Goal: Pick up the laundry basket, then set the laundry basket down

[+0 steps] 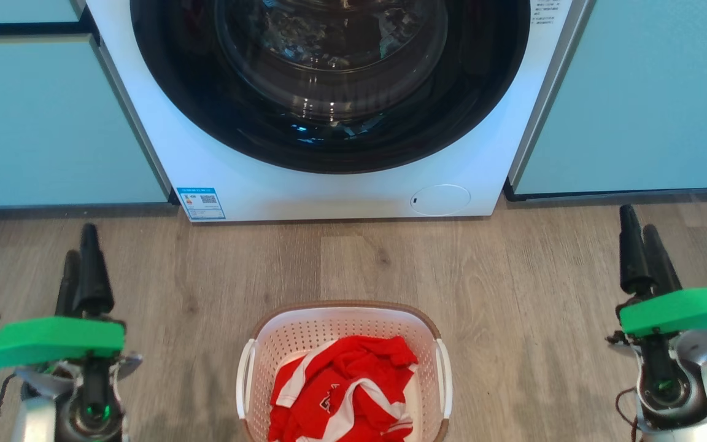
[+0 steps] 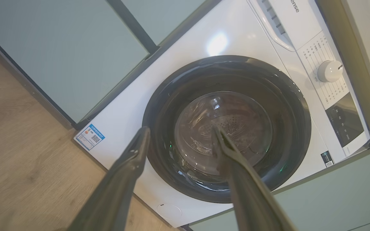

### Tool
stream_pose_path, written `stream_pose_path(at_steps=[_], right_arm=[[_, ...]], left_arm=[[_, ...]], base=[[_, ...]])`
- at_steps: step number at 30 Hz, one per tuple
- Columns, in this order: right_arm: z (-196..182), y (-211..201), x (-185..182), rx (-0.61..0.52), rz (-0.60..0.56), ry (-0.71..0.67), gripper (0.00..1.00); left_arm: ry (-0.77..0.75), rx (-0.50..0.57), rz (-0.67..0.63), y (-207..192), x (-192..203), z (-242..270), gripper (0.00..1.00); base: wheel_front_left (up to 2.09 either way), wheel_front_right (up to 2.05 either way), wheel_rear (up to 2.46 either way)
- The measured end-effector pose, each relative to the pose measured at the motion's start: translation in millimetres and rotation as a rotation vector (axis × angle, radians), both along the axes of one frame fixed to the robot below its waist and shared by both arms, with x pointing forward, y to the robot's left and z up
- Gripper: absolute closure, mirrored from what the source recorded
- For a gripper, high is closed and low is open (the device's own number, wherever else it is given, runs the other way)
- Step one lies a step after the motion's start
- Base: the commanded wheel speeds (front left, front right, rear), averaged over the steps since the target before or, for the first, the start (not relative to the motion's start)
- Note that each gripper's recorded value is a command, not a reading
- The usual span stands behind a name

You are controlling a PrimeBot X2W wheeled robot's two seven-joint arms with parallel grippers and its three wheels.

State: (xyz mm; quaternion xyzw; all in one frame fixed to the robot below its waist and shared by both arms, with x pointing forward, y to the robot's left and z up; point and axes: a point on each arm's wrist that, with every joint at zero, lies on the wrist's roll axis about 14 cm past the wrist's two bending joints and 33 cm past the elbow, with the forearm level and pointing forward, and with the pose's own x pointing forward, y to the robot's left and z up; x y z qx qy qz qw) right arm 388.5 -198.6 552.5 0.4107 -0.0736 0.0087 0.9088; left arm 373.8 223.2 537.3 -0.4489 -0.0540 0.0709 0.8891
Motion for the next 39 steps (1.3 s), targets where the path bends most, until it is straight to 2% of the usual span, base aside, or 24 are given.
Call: stream_pose_path(at_steps=[7, 21, 29, 36, 39], right_arm=[[22.9, 7.6, 4.1, -0.122, 0.003, -0.068, 0.00], [40.2, 38.0, -0.3, -0.386, 0.040, -0.144, 0.00], [22.9, 51.2, -1.9, -0.467, 0.074, -0.111, 0.00], [6.9, 61.6, -3.4, -0.526, 0.106, -0.081, 0.00], [0.9, 63.2, -4.1, -0.560, 0.111, -0.070, 0.00]], left_arm=[[0.000, 0.188, 0.004, -15.4, 2.1, 15.1, 0.00], [0.070, 0.590, -0.026, -55.3, 3.3, 18.1, 0.00], [0.058, 0.662, -0.105, -84.9, -0.2, 11.7, 0.00], [0.042, 0.679, -0.122, -88.1, -0.3, 8.6, 0.00], [0.024, 0.723, -0.153, -92.6, -1.0, 4.5, 0.00]], base=[[0.00, 0.00, 0.00], [0.00, 0.00, 0.00], [0.00, 0.00, 0.00], [0.00, 0.00, 0.00], [0.00, 0.00, 0.00]])
